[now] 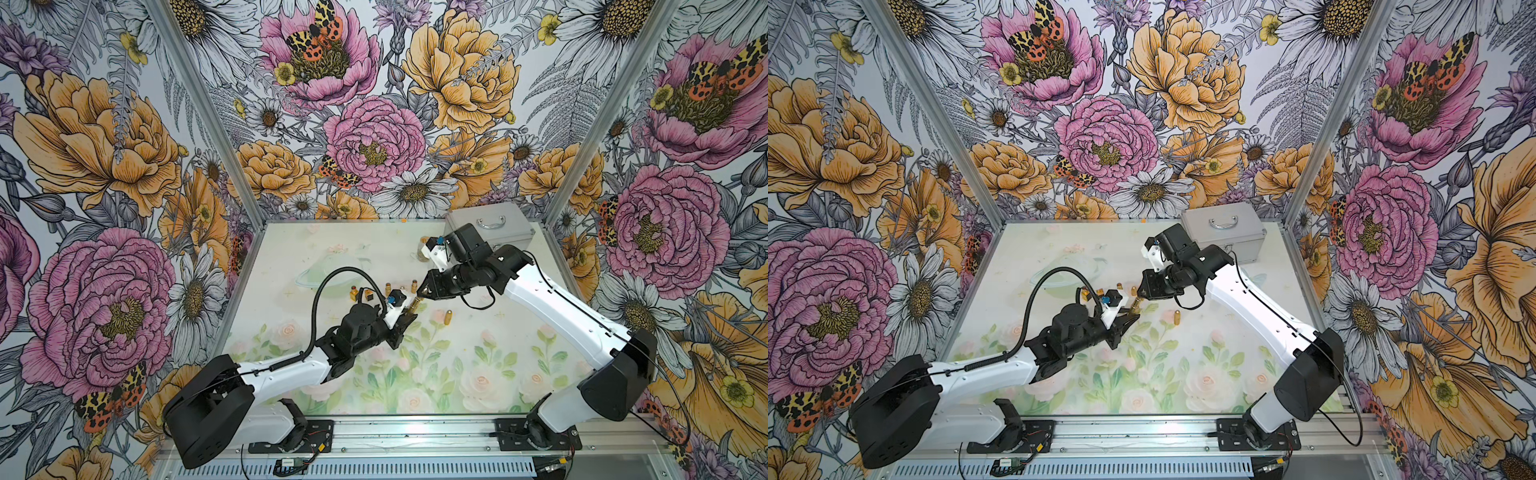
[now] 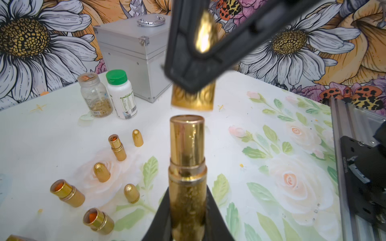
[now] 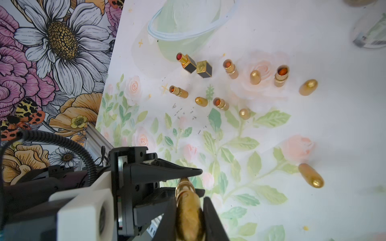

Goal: Open the lipstick cap
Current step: Open the cover of the lipstick, then place the cover at the center of the board.

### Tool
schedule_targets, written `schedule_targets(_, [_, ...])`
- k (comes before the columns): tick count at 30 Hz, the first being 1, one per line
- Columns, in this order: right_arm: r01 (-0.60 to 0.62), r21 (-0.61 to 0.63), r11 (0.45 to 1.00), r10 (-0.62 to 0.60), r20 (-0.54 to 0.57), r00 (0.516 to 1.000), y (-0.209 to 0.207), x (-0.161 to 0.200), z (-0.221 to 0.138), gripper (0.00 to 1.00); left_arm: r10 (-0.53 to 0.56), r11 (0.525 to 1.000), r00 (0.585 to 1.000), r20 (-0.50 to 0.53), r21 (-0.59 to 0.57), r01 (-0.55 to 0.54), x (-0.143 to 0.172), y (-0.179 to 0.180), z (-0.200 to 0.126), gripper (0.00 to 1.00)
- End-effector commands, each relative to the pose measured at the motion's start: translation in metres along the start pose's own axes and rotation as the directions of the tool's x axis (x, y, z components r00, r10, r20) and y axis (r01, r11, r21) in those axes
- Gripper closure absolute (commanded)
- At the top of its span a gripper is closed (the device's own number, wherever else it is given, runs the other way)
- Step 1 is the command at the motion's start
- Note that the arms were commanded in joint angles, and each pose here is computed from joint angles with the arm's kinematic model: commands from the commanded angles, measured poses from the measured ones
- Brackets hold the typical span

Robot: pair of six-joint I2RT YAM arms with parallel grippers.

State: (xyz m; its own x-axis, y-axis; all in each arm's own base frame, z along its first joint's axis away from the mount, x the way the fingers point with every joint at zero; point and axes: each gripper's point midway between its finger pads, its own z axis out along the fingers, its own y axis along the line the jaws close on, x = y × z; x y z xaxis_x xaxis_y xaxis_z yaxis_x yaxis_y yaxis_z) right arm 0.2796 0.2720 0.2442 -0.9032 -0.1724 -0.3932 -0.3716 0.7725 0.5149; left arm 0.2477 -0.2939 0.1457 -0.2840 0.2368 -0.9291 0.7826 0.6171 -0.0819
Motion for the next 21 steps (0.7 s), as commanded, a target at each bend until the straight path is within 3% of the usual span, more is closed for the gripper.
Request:
schedule_targets(1, [0.000,0.002,1.000,0.000,0.095,0.995,0.004,-0.018,-0.024,0.80,-0.032,0.998,0.998,-0.061,-0.057,0.029,0.020,0.011,-0.004,1.00])
schedule_targets(4, [-0.012,0.026,1.000,0.010,0.096,0.995,-0.005,-0.018,-0.019,0.80,-0.037,0.998,0.998,-0.046,-0.062,0.034,0.017,0.012,-0.007,1.00])
schedule_targets(9, [-0.056,0.225,0.973,0.036,0.089,0.995,-0.055,-0.015,0.010,0.79,-0.038,0.997,0.999,-0.011,-0.073,0.037,0.009,0.013,-0.015,1.00])
schedule_targets(13, [-0.074,0.316,0.946,0.044,0.100,0.994,-0.087,-0.014,0.040,0.79,-0.042,0.995,0.999,0.003,-0.087,0.042,0.007,0.016,-0.019,1.00])
schedule_targets(21, [-0.040,0.409,0.912,0.013,0.068,0.998,-0.122,-0.010,0.097,0.80,-0.055,0.992,0.998,0.012,-0.115,0.056,0.008,0.021,-0.021,1.00])
